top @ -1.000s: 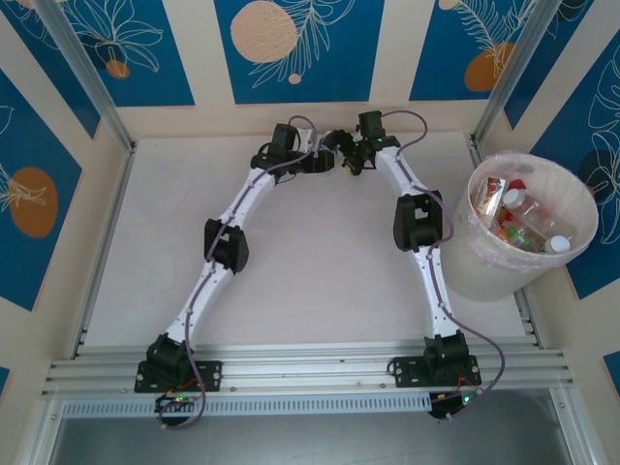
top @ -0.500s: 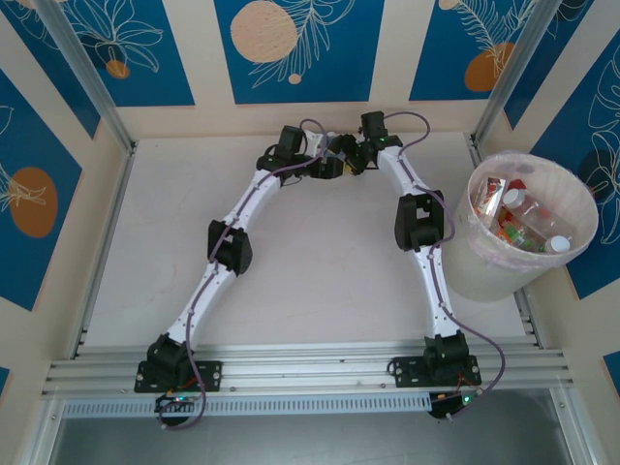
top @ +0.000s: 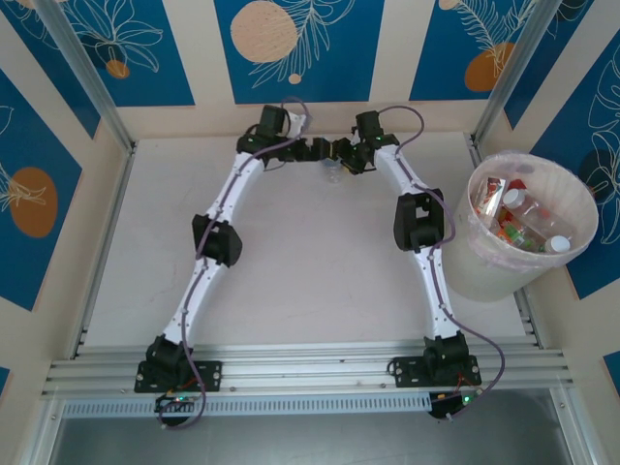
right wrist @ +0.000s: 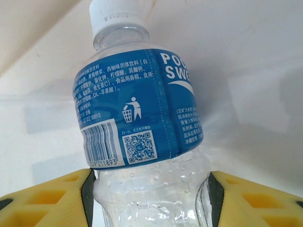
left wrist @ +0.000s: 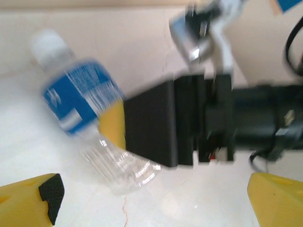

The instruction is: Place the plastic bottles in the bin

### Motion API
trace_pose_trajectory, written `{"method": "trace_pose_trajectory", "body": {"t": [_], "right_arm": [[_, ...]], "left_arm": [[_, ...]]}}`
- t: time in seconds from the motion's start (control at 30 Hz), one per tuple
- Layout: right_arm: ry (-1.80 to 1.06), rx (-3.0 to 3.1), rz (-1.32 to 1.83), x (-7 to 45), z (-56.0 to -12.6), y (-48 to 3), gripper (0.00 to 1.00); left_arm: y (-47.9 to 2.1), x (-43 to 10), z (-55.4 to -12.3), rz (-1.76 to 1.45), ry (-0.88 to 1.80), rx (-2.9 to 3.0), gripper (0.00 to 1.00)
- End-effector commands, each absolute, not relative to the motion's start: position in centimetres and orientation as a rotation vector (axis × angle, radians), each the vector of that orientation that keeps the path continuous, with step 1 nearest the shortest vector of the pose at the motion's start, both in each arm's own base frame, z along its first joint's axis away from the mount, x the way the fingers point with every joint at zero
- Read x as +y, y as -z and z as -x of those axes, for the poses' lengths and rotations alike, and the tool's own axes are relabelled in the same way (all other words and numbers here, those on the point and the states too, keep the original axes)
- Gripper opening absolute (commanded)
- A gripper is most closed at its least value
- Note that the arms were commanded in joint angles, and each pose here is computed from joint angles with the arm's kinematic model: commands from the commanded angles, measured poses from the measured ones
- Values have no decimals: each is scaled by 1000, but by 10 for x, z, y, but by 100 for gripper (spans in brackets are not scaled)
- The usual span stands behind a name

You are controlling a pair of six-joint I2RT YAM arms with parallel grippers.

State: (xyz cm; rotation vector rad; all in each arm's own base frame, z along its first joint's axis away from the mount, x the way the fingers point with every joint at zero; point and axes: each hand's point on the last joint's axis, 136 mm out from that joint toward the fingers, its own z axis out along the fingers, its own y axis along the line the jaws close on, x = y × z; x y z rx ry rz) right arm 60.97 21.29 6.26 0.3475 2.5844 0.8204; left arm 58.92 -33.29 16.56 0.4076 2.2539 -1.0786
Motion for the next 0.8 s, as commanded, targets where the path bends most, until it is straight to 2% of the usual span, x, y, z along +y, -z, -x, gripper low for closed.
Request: {"method": "trace_pose_trajectory", "body": {"t": [0.0, 0.13, 0.3, 0.47, 0.6, 0.77], "right_arm": [[-656, 2773, -236, 209, -558, -45, 60], [-647, 2816, -168, 213, -514, -50, 60], [-544, 2895, -55, 210, -449, -56, 66], [-475, 2986, 14, 205, -393, -44, 70], [-413, 3004, 72, 209, -388, -39, 75], [-362, 2998, 166, 222, -398, -37, 81]], "left_arm": [[-231, -294, -592, -294, 1047, 2201, 100], [-241, -279, -584, -259, 972, 2249, 100], [-244, -270, -561, -214, 944, 2348, 100], [-269, -272, -536, -315, 838, 2346, 100], [-310, -275, -522, -362, 895, 2258, 100], [-345, -262, -507, -371, 838, 2227, 100]]}}
